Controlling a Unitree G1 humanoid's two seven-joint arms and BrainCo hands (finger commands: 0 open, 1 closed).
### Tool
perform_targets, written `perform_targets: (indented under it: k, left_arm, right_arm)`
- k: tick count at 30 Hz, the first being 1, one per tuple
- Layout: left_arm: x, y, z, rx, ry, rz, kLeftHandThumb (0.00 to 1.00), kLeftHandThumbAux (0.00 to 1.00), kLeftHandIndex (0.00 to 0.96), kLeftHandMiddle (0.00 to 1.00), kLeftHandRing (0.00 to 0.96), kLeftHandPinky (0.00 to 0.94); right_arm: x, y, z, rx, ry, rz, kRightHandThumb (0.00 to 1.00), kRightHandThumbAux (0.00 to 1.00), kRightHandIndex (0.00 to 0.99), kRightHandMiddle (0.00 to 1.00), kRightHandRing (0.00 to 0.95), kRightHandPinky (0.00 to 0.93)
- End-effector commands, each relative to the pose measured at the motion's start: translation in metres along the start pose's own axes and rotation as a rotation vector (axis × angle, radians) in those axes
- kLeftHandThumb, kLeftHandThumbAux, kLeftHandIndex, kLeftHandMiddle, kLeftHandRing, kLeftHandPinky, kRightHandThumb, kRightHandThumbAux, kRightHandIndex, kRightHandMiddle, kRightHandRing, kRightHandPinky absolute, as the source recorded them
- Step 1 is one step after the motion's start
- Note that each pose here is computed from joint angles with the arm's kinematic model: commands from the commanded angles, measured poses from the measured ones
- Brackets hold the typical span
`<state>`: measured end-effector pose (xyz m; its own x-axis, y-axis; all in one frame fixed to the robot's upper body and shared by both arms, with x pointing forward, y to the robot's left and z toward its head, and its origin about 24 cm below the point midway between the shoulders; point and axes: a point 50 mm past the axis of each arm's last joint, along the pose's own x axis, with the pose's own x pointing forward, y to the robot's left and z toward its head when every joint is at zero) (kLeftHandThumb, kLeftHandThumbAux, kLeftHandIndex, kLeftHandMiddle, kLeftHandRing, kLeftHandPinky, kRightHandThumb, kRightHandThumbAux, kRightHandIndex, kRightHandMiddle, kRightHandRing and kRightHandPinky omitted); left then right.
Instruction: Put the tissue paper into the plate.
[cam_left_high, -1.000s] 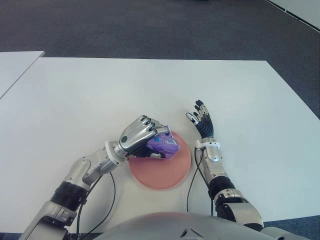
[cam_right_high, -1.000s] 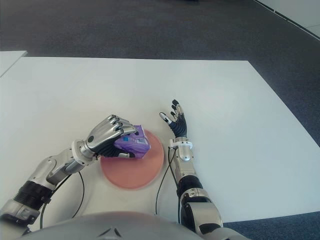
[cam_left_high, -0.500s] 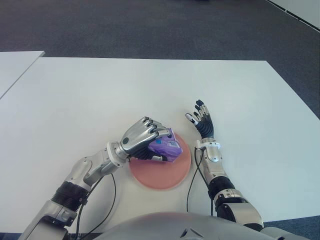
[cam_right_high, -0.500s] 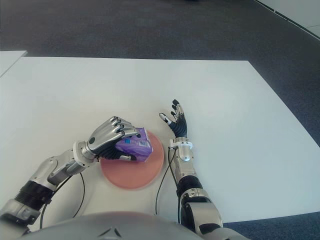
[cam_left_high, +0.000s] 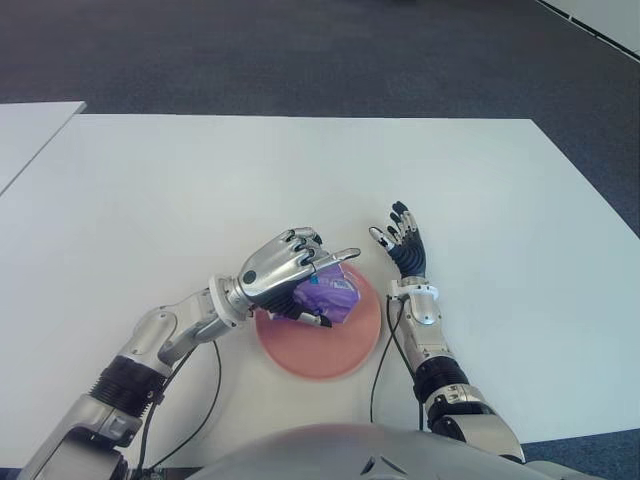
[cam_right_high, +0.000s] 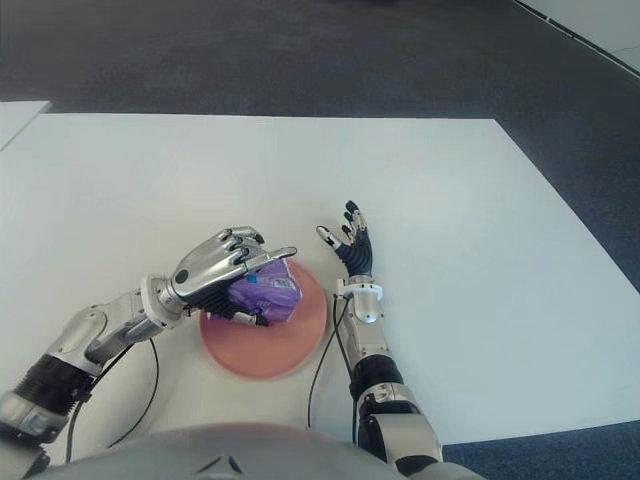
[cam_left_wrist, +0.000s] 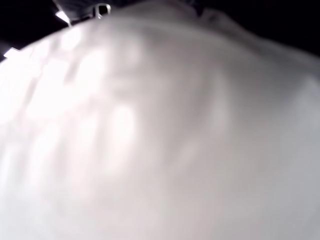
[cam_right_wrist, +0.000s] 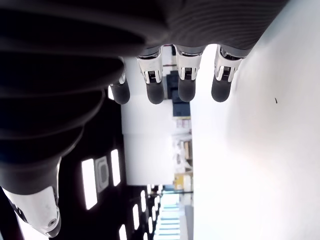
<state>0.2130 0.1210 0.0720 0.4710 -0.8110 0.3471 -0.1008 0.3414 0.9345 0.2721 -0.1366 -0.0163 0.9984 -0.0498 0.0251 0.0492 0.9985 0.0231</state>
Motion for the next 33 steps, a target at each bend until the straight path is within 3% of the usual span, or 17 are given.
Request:
perform_targets:
  k: [1,17,33]
  left_arm:
    - [-0.0003,0.0001,0.0006,0.035,-0.023,-0.063,0.092,0.402,0.001,0.001,0.001,0.001]
    - [-0.0027,0.0044,0.0009,0.059,-0.017,-0.1,0.069,0.36,0.0,0.0,0.0,0.0]
    - [-0.0045,0.0034,-0.0008,0.081,0.003,-0.101,0.056,0.326,0.0,0.0,0.0,0.0]
  right_arm:
    - [-0.0374,-0.0037,-0.0417,-0.021,0.203,-0.027,0.0,0.692,0.0,0.0,0.0,0.0]
    - [-0.0405,-0.0041,-0.0435,0.007,0.207,-0.009,0.0,0.726,0.007,0.0,0.0,0.0]
    - [-0.0399,-0.0051,-0.0468,0.071,0.246,-0.019,0.023,0.645,0.025,0.0,0.0,0.0]
